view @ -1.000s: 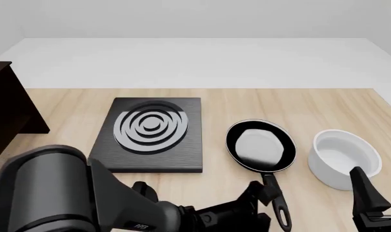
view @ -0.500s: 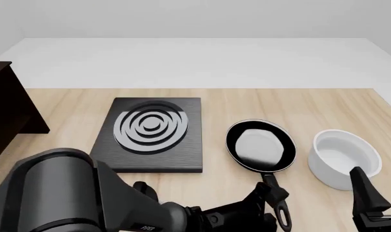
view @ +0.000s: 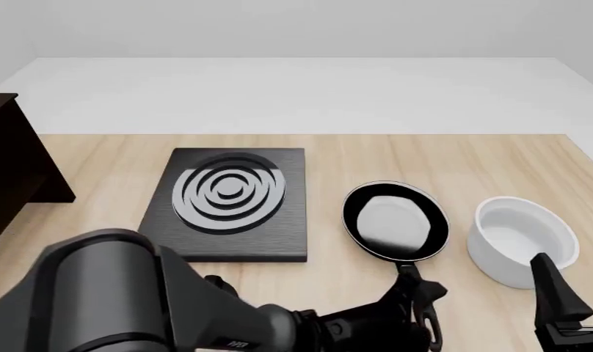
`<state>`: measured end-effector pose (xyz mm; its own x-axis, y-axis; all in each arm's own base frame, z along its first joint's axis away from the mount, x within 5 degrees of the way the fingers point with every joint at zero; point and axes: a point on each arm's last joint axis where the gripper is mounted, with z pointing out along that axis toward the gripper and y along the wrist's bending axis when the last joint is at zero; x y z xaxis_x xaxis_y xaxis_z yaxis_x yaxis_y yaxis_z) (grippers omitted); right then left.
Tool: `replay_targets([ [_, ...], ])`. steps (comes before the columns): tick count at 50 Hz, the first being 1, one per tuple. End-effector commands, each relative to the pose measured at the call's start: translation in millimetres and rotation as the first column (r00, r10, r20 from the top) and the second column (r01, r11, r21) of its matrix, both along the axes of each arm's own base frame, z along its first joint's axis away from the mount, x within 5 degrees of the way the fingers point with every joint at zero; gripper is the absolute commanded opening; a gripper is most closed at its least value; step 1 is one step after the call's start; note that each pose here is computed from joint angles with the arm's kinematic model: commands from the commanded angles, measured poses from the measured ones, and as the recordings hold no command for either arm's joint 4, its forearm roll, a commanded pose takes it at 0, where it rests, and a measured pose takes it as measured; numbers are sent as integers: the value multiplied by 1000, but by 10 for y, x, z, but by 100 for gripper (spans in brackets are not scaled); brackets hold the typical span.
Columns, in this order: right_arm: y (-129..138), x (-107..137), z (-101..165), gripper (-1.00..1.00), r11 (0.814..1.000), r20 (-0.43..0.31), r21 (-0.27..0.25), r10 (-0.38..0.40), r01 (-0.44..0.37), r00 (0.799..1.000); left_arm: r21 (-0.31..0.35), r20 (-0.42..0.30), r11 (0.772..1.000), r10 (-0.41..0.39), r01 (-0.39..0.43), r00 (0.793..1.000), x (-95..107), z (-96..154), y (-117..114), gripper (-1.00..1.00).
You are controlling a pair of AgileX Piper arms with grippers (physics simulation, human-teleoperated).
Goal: Put the frying pan under the cabinet shelf.
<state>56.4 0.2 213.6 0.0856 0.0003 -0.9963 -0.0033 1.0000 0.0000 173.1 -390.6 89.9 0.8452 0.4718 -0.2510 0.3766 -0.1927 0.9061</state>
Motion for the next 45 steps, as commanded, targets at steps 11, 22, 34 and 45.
replay_targets([
  [11,0,0,0,100,1000,0,0,0,0,1000,113,-35,993,-11,15,999,-7,-602,-78,100],
  [22,0,1,-1,100,1000,0,0,0,0,1000,80,3,997,11,-11,1000,103,-558,15,-100],
  [34,0,1,0,100,1000,0,0,0,0,1000,140,86,990,-14,2,996,50,-803,350,-100],
  [45,0,-1,0,100,1000,0,0,0,0,1000,168,272,981,-137,93,953,-248,-542,582,-100],
])
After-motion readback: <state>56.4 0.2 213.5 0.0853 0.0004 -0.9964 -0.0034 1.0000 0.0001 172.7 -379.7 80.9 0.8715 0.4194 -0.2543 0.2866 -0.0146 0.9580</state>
